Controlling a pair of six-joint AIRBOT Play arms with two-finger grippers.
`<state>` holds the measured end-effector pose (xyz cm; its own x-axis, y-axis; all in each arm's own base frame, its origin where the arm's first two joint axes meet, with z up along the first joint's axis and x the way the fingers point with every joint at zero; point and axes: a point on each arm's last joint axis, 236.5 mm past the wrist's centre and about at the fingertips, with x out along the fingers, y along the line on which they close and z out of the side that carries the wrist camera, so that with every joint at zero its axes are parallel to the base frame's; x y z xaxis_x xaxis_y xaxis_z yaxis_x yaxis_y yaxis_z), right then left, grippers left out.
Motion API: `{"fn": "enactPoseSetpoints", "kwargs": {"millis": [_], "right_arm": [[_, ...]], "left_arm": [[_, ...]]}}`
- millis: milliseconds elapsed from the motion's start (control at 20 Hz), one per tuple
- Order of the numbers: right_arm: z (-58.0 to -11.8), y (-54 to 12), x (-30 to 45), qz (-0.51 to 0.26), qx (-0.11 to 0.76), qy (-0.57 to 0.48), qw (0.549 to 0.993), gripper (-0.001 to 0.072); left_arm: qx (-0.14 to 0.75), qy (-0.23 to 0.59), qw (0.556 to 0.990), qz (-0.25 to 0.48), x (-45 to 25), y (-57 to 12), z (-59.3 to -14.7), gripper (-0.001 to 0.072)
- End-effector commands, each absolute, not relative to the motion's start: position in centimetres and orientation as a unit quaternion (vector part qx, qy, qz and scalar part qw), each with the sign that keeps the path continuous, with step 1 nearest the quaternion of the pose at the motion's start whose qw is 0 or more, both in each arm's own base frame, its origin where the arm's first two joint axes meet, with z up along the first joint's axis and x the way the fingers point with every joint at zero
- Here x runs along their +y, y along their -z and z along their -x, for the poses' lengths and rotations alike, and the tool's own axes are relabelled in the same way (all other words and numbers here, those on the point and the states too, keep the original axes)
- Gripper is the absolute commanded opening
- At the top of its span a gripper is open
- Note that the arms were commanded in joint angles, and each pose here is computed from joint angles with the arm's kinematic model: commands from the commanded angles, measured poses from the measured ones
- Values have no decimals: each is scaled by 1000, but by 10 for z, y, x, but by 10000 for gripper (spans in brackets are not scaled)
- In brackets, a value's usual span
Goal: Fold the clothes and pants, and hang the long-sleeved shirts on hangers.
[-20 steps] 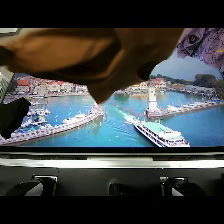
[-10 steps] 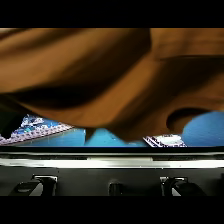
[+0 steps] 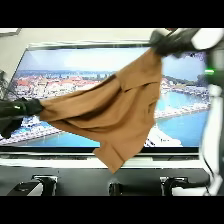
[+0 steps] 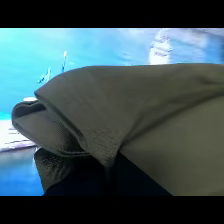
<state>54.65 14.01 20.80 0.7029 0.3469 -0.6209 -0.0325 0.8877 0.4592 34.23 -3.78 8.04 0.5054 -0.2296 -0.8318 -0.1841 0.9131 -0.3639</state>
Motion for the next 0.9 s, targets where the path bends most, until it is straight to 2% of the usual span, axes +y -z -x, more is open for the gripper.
{"fn": "enactPoseSetpoints", "kwargs": {"millis": [0,200,300,350,400,450,550,600,650,700,750,850], "right_arm": [[-605,-72,170,-279,435,-104,850,31],[-632,-3,190,-355,444,-103,816,31],[-632,12,193,-365,452,-101,807,31],[-632,13,193,-364,454,-101,807,31],[-631,12,194,-362,455,-102,807,31],[-629,11,194,-358,457,-106,807,31],[-626,7,193,-347,461,-108,810,38],[-623,4,190,-336,463,-106,813,131],[-619,-1,183,-324,467,-103,816,269],[-613,-9,176,-316,475,-102,815,361],[-602,-20,165,-303,489,-104,811,418],[-572,-46,138,-243,516,-130,811,421]], "left_arm": [[526,-35,813,246,-29,24,-357,20],[554,-55,789,260,-25,76,-383,23],[571,-55,776,260,-26,86,-393,64],[578,-54,771,260,-25,86,-397,168],[579,-53,770,262,-22,78,-403,516],[575,-55,772,266,-15,66,-407,720],[559,-58,782,270,10,31,-413,718],[544,-65,790,274,28,10,-411,718],[530,-75,797,279,45,-6,-405,718],[518,-87,803,283,64,-22,-395,718],[511,-99,804,287,80,-33,-382,718],[512,-114,800,291,99,-43,-355,718]]}}
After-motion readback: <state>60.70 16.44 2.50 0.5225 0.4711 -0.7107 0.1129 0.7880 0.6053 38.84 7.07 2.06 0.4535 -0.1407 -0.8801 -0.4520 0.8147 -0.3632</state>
